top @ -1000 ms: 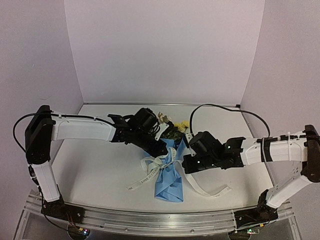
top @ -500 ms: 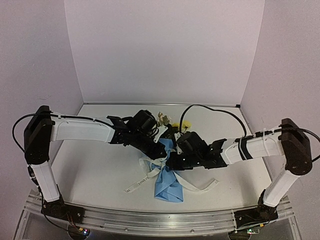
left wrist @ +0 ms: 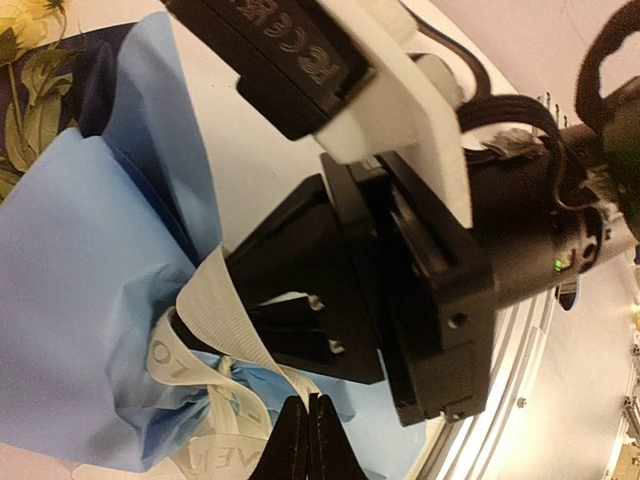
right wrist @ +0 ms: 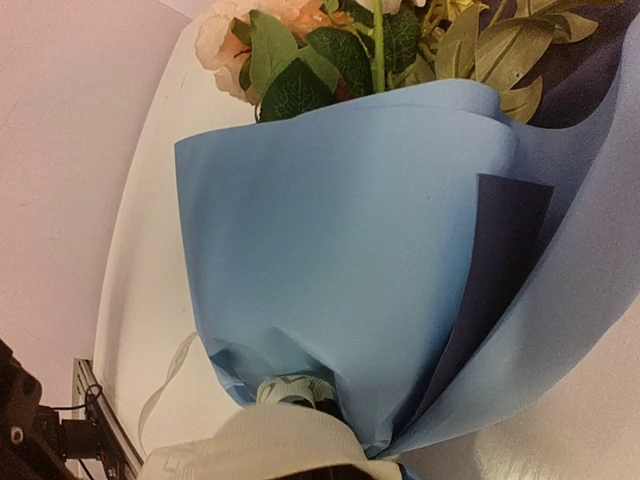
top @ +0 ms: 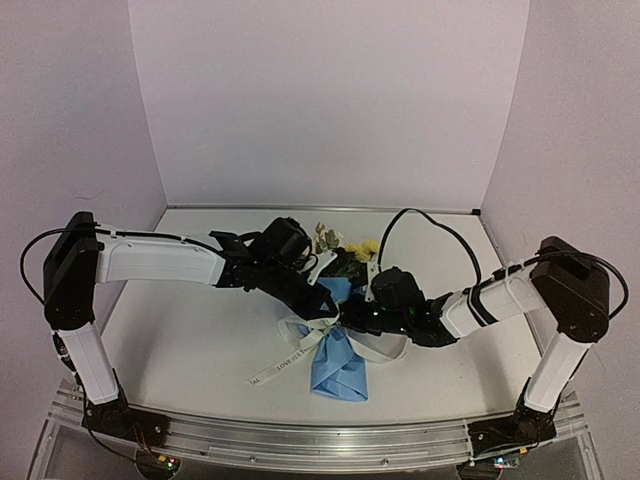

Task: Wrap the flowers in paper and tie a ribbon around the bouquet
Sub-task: Cross the half-tied ribbon over the folded bouquet.

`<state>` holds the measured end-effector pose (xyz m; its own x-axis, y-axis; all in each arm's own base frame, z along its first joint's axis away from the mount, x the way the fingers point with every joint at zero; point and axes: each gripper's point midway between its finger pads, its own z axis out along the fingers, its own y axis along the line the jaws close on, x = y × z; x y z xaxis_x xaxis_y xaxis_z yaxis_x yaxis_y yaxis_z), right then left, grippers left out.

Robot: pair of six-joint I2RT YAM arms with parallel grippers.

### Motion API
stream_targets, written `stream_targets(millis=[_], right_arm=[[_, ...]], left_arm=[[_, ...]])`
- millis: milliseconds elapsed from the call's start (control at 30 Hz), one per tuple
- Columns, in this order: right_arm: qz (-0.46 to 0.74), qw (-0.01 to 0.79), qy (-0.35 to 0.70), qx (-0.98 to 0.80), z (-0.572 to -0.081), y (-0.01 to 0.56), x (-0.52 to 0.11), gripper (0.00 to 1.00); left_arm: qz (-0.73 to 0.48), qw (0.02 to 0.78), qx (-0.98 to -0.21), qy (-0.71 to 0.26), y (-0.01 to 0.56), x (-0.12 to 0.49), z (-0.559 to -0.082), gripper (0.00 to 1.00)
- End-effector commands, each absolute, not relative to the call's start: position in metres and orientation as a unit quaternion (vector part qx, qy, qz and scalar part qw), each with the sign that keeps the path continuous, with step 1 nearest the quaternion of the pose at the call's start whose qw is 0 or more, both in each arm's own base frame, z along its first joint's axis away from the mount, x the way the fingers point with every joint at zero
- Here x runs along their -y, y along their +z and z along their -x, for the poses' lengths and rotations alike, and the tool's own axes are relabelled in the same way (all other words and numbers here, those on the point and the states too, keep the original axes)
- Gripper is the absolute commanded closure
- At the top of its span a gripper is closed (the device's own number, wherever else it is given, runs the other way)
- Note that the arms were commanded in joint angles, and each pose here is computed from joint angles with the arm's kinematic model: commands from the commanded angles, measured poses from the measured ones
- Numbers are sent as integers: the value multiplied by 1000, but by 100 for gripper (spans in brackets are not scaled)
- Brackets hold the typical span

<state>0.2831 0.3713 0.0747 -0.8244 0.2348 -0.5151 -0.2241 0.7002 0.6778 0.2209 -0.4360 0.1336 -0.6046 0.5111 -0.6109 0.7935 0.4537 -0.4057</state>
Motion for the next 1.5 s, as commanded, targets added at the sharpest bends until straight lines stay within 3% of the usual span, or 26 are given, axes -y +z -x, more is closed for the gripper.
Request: stream_targets(millis=[0,267,500,633,1133,1467], right_arm=[[-33,325,447,-833,-298,91,-376,100],[-45,315,510,-799,-306,98,-383,100],[-33,309,526,-792,-303,101,-387,100],[-25,302,537,-787,-302,103,-393,100],[-25,296,541,-787,-309,98,-393,100],[-23,295,546,-784,-311,101,-395,100]], left_arm=[[-414,198,-803,-380,149,445,-211,98],[-406,188,-823,-350,128,448,-222,90],[-368,247,-834,-328,144,447,-247,61],[-361,266,-829,-334,159,446,-251,57],[-314,283,-831,-361,182,421,-264,60],[-226,253,-873,-349,149,387,-301,82]])
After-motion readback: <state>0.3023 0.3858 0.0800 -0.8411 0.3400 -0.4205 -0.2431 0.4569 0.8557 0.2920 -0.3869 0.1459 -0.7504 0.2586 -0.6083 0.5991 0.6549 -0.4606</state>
